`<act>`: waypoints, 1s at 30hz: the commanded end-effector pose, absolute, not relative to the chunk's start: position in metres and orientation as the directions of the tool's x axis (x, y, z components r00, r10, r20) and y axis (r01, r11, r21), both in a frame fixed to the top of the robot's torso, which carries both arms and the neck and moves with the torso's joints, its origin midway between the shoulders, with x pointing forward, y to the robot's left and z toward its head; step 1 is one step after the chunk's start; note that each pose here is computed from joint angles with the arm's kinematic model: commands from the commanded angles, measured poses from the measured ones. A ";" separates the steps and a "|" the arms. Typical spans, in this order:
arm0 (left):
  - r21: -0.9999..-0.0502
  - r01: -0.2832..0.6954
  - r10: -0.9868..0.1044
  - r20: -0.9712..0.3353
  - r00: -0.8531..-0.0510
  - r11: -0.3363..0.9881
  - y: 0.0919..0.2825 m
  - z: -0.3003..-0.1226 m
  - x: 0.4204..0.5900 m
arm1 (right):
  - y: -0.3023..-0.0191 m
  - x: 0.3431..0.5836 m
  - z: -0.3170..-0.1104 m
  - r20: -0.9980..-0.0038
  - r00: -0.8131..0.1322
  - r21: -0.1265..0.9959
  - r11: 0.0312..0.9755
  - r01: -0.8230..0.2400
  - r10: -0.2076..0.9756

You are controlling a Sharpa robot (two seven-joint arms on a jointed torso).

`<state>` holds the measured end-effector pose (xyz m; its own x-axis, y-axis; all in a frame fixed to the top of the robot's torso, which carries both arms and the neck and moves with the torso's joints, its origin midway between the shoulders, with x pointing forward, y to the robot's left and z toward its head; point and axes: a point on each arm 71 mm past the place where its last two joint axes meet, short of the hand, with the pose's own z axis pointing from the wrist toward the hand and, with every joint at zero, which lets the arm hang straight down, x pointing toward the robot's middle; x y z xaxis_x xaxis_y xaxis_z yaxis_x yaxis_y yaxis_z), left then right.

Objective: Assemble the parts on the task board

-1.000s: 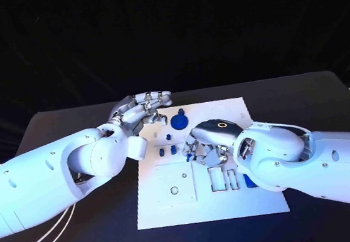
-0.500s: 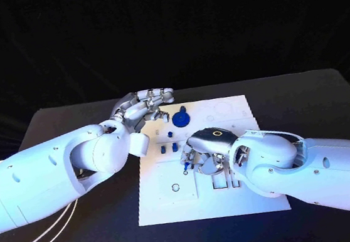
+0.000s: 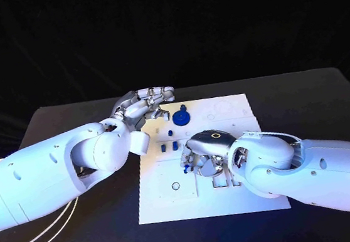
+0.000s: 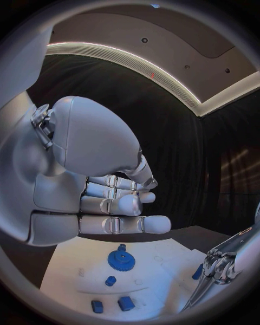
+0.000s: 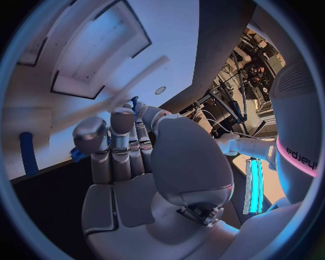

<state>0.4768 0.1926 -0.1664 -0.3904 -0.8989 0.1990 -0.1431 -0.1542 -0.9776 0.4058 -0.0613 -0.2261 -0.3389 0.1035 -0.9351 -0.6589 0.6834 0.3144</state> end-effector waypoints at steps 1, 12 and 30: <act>-0.978 -0.139 -0.889 0.202 -0.410 -0.158 0.190 -0.166 0.476 | -0.060 0.404 -0.229 -0.936 -0.345 0.302 0.680 -0.668 0.077; -0.977 -0.141 -0.888 0.203 -0.412 -0.158 0.191 -0.166 0.476 | -0.055 0.403 -0.232 -0.944 -0.328 0.272 0.680 -0.681 0.049; -0.977 -0.141 -0.888 0.203 -0.412 -0.158 0.192 -0.166 0.477 | -0.056 0.402 -0.240 -0.948 -0.317 0.214 0.708 -0.673 -0.014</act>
